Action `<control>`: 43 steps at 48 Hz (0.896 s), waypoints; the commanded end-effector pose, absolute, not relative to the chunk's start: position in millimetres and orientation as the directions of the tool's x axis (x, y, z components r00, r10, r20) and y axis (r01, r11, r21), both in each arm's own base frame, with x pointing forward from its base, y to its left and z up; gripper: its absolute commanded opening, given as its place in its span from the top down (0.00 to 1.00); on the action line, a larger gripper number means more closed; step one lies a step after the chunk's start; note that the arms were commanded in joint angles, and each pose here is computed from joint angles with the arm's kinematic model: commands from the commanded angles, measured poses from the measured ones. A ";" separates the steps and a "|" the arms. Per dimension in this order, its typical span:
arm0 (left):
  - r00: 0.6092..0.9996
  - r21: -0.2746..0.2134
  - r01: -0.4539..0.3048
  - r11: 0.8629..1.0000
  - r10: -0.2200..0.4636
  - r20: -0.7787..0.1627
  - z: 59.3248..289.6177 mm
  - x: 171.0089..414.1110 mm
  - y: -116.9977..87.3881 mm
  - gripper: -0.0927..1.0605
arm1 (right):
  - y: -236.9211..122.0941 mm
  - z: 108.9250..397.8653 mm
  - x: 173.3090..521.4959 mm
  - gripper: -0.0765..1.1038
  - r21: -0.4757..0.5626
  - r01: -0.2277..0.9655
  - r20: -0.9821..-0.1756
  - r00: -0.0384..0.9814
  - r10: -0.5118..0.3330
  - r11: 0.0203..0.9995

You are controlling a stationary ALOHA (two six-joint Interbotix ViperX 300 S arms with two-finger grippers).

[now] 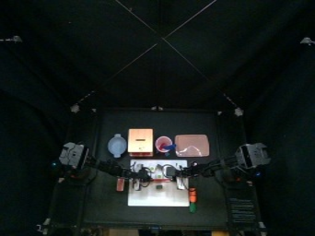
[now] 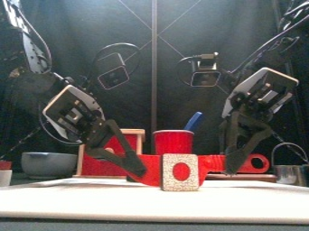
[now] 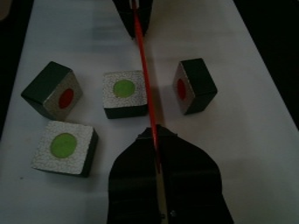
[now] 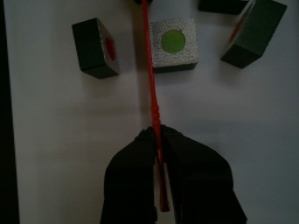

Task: Cut the sushi into 4 pieces with the knife
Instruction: Cut the sushi into 4 pieces

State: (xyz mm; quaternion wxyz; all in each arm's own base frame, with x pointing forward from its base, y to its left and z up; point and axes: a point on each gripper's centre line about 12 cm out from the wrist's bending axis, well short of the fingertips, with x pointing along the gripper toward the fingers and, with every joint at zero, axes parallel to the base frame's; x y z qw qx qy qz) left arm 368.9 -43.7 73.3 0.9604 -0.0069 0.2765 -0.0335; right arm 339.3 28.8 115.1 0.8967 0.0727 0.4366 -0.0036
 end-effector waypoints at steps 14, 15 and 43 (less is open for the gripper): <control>0.879 -0.024 0.068 0.997 -0.071 -0.472 95.4 377.9 -40.5 0.68 | 27.1 144.3 348.1 0.88 0.153 0.078 -0.727 0.684 0.059 0.985; 0.881 -0.024 0.072 0.997 -0.074 -0.466 97.7 377.9 -41.7 0.66 | 28.2 146.2 348.7 0.88 0.154 0.074 -0.724 0.687 0.061 0.985; 0.940 -0.044 0.069 0.997 -0.080 -0.332 159.1 355.4 -41.1 0.34 | 40.9 179.5 301.5 0.88 0.223 0.065 -0.710 0.694 0.117 0.973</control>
